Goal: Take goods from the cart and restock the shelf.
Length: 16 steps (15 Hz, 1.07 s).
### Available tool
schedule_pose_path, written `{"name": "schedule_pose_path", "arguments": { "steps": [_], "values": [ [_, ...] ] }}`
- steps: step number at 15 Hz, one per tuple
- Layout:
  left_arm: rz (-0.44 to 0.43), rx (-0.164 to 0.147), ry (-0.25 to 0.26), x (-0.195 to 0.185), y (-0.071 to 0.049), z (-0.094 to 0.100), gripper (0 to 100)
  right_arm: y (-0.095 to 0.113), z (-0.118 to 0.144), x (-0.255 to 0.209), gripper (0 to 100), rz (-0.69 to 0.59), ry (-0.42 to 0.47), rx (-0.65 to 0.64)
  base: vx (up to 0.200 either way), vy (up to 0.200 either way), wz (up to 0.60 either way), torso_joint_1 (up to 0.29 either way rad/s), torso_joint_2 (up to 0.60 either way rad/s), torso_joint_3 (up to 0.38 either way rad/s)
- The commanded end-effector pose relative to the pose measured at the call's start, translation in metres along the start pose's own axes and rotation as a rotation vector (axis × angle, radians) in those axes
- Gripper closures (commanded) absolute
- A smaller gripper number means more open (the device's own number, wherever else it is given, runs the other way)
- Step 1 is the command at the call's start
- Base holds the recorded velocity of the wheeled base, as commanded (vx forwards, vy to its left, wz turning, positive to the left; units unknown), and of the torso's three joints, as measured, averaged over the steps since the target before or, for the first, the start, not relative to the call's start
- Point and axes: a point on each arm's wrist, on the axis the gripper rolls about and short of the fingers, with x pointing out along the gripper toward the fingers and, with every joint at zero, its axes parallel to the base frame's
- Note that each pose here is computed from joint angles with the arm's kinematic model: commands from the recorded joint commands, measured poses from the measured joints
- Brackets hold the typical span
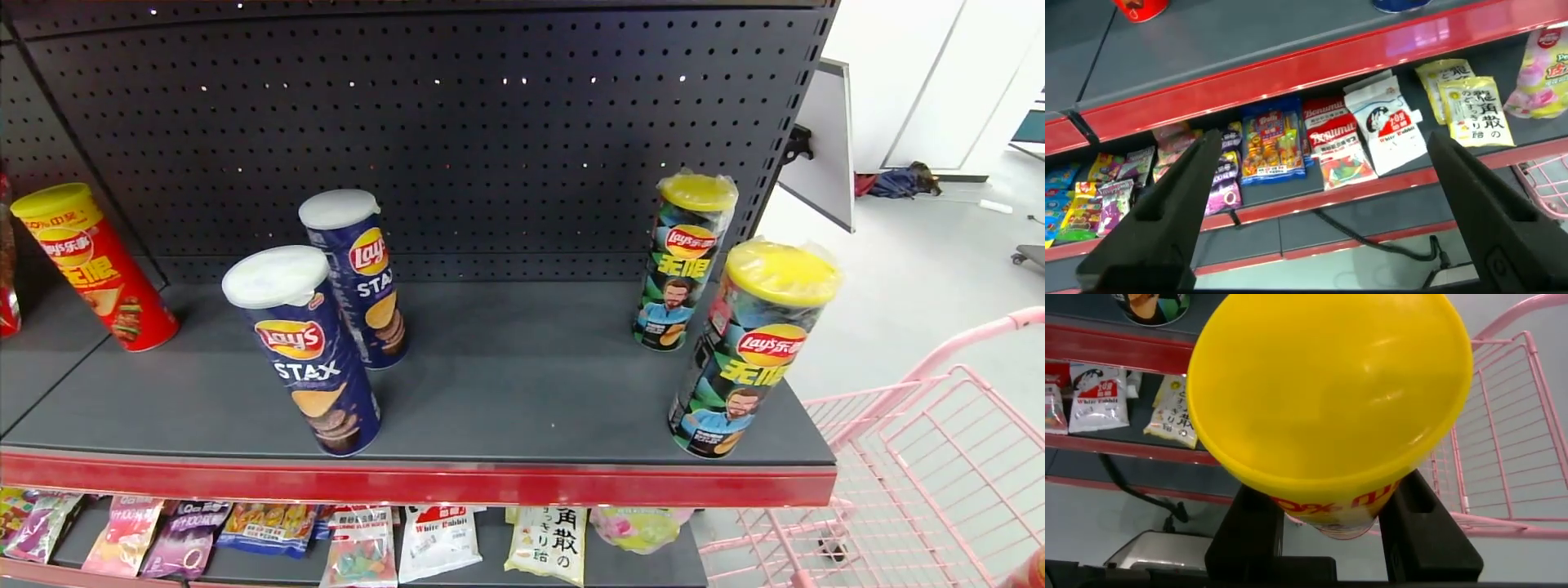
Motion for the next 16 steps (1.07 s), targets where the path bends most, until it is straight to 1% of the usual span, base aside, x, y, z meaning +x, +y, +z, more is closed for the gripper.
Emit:
{"name": "schedule_pose_path", "arguments": {
  "steps": [1, 2, 6, 8, 16],
  "values": [
    [0.000, 0.001, 0.001, 0.0002, 0.0000, 0.0000, 0, 0.0002, -0.0121, -0.0100, 100, -0.005, -0.064, 0.012, 0.000, 0.000, 0.00, 0.000, 0.00, 0.000],
    [-0.003, 0.001, -0.002, 0.0000, 0.0001, 0.0005, 0, 0.0003, -0.0138, -0.0106, 100, -0.005, -0.068, 0.018, 0.000, 0.000, 0.00, 0.000, 0.00, 0.000],
    [-0.006, 0.002, -0.009, -0.0006, -0.0002, -0.0003, 0, 0.0004, -0.0142, -0.0102, 100, -0.003, -0.064, 0.020, 0.000, 0.200, 0.00, -0.001, 0.00, -0.001],
    [-0.003, 0.001, -0.021, -0.0019, -0.0004, -0.0009, 0, 0.0005, -0.0152, -0.0095, 100, -0.003, -0.059, 0.020, 0.000, 0.200, 0.00, 0.012, 0.00, -0.009],
    [-0.001, 0.001, -0.030, -0.0030, -0.0006, -0.0016, 0, 0.0009, -0.0171, -0.0081, 100, 0.008, -0.053, 0.018, 0.000, 0.200, 0.00, -0.001, 0.00, 0.003]
  ]
}}
